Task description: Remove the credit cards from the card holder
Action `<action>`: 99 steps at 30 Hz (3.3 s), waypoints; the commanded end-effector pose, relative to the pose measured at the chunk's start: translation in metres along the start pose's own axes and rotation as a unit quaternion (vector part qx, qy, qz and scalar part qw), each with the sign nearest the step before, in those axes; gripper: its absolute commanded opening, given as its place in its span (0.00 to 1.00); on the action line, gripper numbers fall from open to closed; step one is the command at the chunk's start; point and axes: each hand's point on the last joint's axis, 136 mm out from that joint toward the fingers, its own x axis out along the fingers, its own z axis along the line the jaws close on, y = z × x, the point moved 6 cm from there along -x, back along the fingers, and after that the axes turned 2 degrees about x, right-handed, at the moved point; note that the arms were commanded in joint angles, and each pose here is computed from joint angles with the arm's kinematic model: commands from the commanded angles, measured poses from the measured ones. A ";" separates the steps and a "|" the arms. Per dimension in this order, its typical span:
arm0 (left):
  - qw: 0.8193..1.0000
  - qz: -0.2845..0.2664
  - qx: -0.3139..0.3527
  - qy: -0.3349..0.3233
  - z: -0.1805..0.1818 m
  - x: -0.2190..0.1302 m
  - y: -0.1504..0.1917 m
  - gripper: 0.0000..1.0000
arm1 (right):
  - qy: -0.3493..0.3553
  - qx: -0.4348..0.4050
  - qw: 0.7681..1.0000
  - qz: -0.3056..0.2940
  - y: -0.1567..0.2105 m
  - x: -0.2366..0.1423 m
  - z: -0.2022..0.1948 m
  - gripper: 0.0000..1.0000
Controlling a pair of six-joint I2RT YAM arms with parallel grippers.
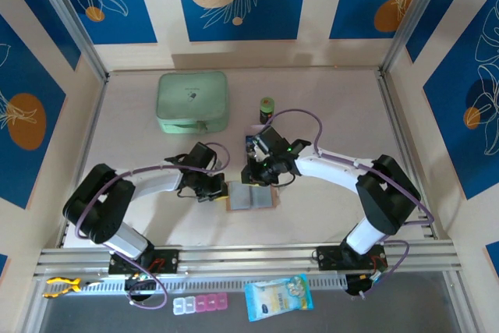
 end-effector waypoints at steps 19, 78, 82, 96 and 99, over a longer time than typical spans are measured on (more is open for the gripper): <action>0.999 0.024 0.007 -0.028 0.006 0.011 0.007 0.05 | -0.001 0.032 0.998 0.047 0.009 0.026 -0.008 0.33; 0.998 0.020 0.013 -0.059 0.007 0.004 0.004 0.04 | 0.041 0.043 0.996 0.066 0.020 0.038 -0.039 0.35; 0.998 0.016 0.016 -0.055 0.003 0.000 0.003 0.04 | 0.028 0.046 0.996 0.065 0.020 0.040 -0.041 0.35; 0.999 -0.032 0.031 0.007 -0.036 -0.033 -0.008 0.12 | -0.033 0.055 0.996 0.058 0.021 0.043 -0.050 0.35; 0.998 -0.035 0.030 0.032 -0.044 -0.033 -0.010 0.16 | -0.041 0.060 0.996 0.058 0.021 0.043 -0.052 0.35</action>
